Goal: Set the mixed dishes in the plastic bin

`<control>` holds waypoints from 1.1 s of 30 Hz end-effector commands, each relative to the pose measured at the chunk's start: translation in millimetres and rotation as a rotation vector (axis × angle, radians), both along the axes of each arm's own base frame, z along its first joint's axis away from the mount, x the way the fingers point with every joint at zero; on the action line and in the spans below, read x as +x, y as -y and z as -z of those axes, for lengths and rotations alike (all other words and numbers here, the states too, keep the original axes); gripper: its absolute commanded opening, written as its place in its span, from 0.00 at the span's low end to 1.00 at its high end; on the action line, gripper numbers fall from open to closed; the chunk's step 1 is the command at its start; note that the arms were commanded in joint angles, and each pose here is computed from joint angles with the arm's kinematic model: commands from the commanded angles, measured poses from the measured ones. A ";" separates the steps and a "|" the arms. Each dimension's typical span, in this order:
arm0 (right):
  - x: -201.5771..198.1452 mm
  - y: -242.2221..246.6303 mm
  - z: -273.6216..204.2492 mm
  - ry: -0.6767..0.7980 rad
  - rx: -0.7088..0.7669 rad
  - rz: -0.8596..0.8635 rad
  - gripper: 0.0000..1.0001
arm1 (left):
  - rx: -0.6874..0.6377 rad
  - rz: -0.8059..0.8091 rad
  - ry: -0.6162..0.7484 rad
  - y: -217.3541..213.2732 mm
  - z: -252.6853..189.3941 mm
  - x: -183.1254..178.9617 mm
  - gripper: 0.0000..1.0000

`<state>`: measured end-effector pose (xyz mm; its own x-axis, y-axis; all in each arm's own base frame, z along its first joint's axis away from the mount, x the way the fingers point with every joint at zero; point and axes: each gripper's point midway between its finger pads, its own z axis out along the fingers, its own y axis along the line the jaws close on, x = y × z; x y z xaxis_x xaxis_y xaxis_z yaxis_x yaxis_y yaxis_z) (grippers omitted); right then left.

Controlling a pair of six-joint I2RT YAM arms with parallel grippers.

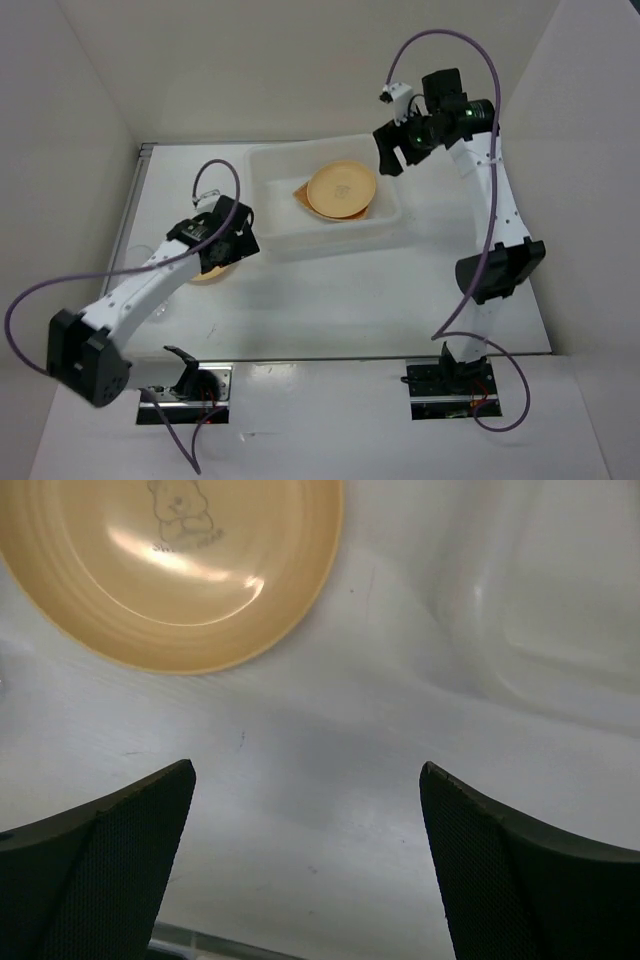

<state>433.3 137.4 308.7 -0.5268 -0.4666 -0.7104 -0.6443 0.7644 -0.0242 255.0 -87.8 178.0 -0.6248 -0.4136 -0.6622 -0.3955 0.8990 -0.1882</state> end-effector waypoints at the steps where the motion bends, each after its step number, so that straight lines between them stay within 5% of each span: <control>1: -40.2 16.5 28.9 -0.114 -0.014 -0.024 0.85 | -0.034 0.071 -0.175 11.7 47.2 32.8 0.99; 6: -80.1 56.9 69.0 -0.201 -0.010 0.064 0.85 | -0.065 0.046 -0.206 -16.6 57.4 70.5 0.99; 17: -152.0 106.6 110.1 -0.243 0.044 0.200 0.87 | -0.190 0.037 -0.291 -66.6 86.2 95.2 0.99; 21: -162.6 125.3 130.1 -0.232 0.062 0.304 0.87 | -0.194 0.061 -0.319 -67.8 97.5 96.4 0.99; 33: -155.5 160.2 125.1 -0.106 0.082 0.480 0.87 | -0.074 -0.195 -0.313 -138.7 87.0 110.0 0.99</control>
<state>266.3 -19.2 168.6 -0.7984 -0.1014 -0.5935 -0.2213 0.9662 0.1326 356.5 34.2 85.5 -0.7249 -0.5717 -0.3842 -0.5674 0.8119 -0.1377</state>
